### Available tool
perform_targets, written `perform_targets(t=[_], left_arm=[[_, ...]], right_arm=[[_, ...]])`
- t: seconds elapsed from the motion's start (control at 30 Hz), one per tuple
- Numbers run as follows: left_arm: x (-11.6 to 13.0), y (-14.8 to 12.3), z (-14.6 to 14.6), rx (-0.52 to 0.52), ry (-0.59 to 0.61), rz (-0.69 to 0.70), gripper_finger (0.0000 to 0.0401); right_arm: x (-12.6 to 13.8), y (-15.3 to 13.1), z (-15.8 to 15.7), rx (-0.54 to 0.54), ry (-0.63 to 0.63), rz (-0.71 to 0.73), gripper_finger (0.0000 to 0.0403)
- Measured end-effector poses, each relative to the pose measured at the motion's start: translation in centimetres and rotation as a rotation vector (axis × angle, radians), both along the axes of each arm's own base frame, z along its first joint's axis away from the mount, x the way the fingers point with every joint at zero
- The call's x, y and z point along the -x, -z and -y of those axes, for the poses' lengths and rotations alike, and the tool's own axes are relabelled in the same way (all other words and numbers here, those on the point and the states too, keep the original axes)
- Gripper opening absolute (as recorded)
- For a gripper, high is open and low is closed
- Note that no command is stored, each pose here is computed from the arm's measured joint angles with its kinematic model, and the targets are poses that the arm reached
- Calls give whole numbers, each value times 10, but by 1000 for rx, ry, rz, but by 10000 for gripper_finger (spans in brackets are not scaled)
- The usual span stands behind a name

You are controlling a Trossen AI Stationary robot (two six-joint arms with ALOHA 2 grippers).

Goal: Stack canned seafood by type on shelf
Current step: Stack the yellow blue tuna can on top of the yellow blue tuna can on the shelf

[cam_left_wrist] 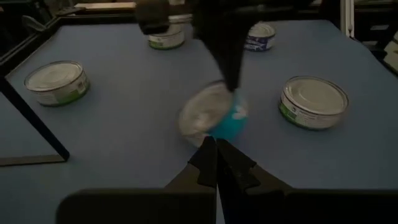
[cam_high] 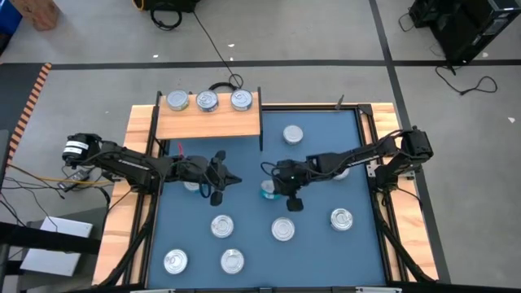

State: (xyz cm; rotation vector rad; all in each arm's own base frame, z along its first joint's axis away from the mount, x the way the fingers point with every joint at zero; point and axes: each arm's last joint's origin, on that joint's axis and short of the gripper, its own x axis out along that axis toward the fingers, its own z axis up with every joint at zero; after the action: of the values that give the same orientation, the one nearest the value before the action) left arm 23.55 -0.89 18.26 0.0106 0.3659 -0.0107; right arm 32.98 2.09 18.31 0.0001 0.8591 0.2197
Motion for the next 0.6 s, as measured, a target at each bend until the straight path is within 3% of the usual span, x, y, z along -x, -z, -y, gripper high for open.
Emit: perform_targets(t=[0.1, 0.27, 0.43, 0.6], left_arm=[[-6, 0, 0, -5, -11, 43, 4], [-17, 17, -5, -53, -18, -8, 4], [-33, 33, -14, -60, -49, -38, 4], [-49, 41, -22, -75, -3, -24, 3]], right_arm=[[-5, -6, 1, -154, 42, 28, 1], [-8, -11, 6, -352, 116, 25, 0], [-8, -11, 8, -424, 137, 3, 0], [-14, -1, 10, -484, 131, -23, 0]])
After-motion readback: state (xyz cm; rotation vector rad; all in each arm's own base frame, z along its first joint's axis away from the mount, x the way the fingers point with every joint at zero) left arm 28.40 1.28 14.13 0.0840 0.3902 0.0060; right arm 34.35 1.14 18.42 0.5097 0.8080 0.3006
